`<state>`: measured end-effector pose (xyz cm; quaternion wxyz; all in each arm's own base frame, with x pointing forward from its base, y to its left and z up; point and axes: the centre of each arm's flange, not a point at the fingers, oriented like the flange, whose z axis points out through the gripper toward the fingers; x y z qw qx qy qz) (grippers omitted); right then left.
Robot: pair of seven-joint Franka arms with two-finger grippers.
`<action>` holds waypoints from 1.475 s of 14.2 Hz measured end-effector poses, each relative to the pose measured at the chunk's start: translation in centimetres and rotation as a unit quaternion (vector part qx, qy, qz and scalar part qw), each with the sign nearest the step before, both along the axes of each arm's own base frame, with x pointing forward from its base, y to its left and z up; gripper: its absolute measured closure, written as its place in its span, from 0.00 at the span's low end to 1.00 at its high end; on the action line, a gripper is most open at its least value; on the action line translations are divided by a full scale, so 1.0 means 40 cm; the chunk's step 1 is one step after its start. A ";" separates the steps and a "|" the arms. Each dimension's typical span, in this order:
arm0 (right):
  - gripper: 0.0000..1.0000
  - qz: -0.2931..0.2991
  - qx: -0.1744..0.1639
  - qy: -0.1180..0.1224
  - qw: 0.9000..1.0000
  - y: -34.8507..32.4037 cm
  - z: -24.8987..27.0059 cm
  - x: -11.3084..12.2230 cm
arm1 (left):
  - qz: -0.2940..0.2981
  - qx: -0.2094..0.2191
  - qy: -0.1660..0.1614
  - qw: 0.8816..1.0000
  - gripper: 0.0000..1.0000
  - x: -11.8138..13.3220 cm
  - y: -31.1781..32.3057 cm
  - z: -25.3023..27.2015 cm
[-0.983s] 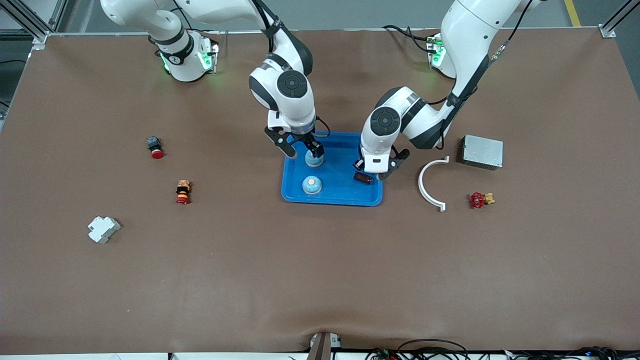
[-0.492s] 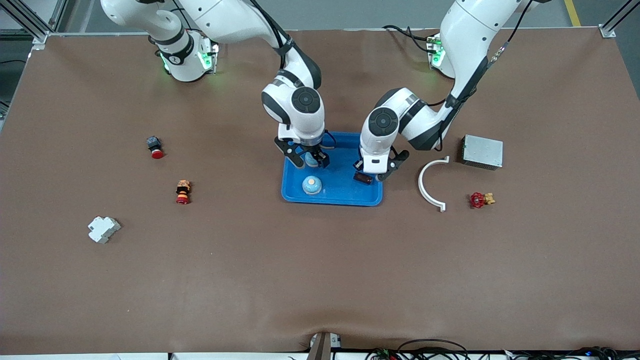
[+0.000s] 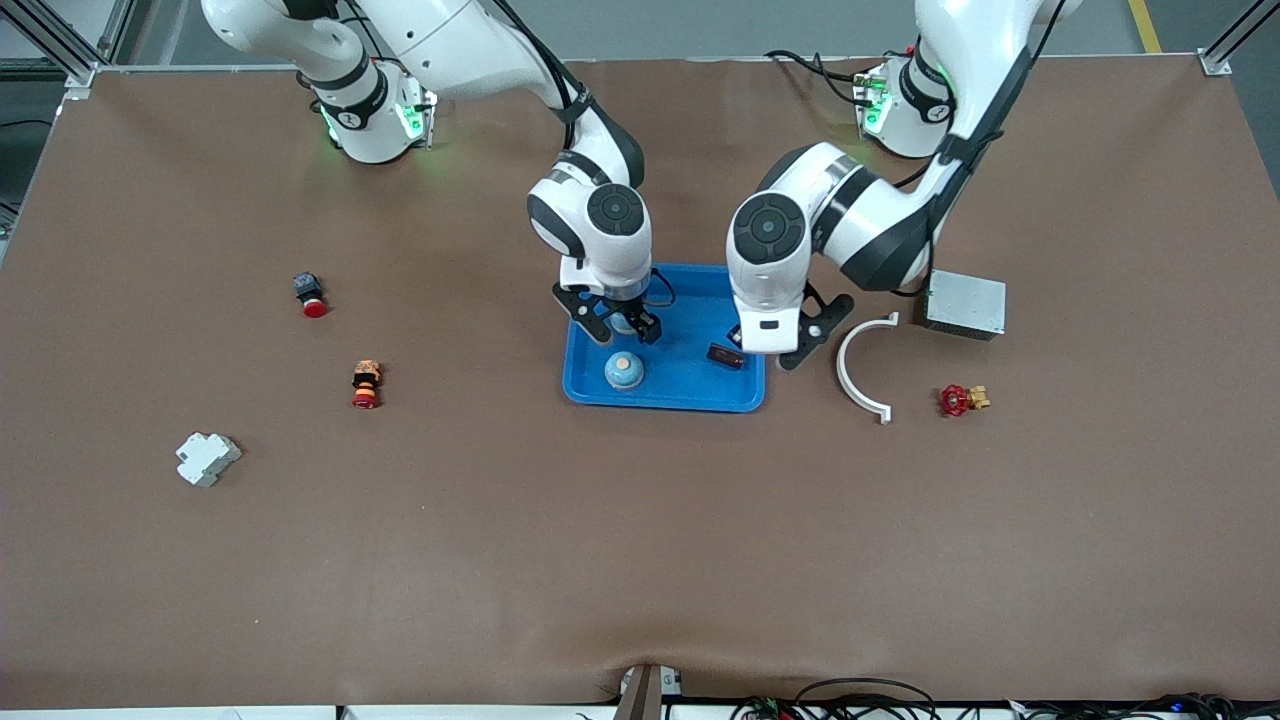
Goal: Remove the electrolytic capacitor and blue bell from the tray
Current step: 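Grasp the light-blue bell with the right gripper while the left gripper lifts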
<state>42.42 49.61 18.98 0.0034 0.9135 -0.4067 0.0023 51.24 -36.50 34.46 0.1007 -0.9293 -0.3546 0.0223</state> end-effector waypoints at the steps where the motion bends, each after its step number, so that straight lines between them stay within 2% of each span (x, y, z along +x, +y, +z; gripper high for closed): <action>1: 0.00 0.001 -0.001 0.000 1.000 0.000 -0.001 0.000 | -0.009 0.000 -0.001 1.000 0.68 0.027 0.029 0.030; 4: 0.01 -0.006 -0.002 -0.001 1.000 0.003 -0.002 -0.004 | 0.000 -0.002 0.002 1.000 0.68 0.116 0.186 0.074; 7: 0.05 -0.007 -0.003 -0.001 1.000 0.004 -0.005 -0.006 | 0.033 0.007 0.025 0.999 0.68 0.162 0.336 0.043; 8: 0.11 -0.007 -0.003 -0.001 1.000 0.004 -0.005 -0.006 | 0.042 0.010 0.038 0.998 0.68 0.165 0.382 0.012; 9: 0.11 -0.007 -0.003 -0.001 1.000 0.004 -0.006 -0.006 | 0.050 0.012 0.051 0.997 0.68 0.164 0.420 -0.026; 12: 0.36 -0.018 -0.002 -0.003 1.000 0.006 0.004 -0.002 | 0.051 0.003 0.066 0.997 0.68 0.150 0.448 -0.152; 18: 0.36 -0.035 -0.003 -0.005 0.999 0.010 0.019 0.015 | 0.024 0.025 0.073 0.997 0.68 0.117 0.483 -0.306; 21: 0.36 -0.032 -0.035 0.018 0.999 0.005 0.102 0.065 | 0.022 0.032 0.082 0.996 0.68 0.116 0.505 -0.352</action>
